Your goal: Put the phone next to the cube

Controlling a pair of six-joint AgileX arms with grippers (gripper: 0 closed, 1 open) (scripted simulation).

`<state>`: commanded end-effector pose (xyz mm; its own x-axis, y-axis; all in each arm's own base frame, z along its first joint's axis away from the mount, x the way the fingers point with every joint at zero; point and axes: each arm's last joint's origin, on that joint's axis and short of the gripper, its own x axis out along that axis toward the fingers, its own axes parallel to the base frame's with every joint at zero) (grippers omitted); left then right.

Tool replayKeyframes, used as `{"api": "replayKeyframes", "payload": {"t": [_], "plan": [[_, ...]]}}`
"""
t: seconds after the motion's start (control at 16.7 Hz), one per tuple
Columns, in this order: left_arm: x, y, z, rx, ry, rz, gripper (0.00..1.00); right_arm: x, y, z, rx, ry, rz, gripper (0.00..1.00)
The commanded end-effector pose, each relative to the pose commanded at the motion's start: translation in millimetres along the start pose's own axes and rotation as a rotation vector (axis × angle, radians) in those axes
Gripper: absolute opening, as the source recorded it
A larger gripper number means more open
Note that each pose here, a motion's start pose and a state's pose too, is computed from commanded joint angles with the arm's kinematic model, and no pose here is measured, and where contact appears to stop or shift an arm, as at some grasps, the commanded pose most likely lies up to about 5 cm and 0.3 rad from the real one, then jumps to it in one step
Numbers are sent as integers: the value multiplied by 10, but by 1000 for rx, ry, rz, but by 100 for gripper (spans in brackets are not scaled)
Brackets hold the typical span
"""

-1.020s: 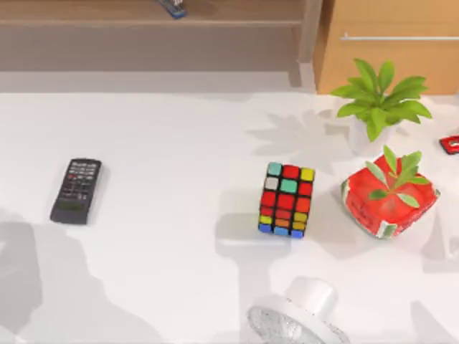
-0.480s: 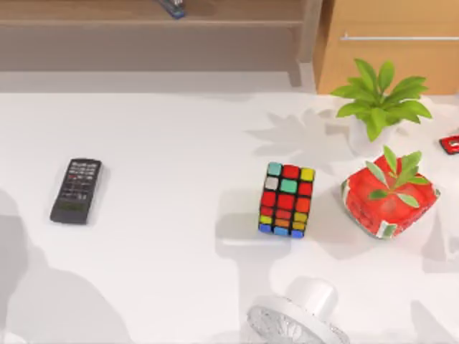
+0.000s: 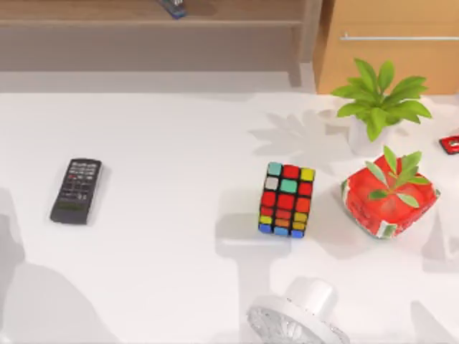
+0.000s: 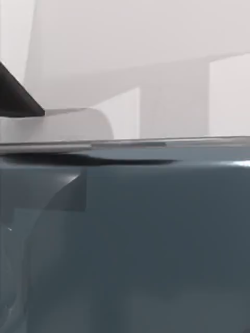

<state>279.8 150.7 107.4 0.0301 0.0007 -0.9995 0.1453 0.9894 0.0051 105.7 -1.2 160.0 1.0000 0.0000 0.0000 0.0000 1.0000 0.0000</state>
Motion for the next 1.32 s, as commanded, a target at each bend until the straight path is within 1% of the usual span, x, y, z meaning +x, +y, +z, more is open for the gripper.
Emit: {"api": "replayKeyframes", "payload": {"t": [0.24, 1.02, 1.08, 1.32], "plan": [[13, 0, -1, 0, 1, -1, 100, 0, 0, 0, 0, 0, 0, 100], [13, 0, -1, 0, 1, -1, 2, 0, 0, 0, 0, 0, 0, 100], [13, 0, -1, 0, 1, -1, 0, 0, 0, 0, 0, 0, 0, 100], [13, 0, -1, 0, 1, -1, 0, 0, 0, 0, 0, 0, 0, 100]]}}
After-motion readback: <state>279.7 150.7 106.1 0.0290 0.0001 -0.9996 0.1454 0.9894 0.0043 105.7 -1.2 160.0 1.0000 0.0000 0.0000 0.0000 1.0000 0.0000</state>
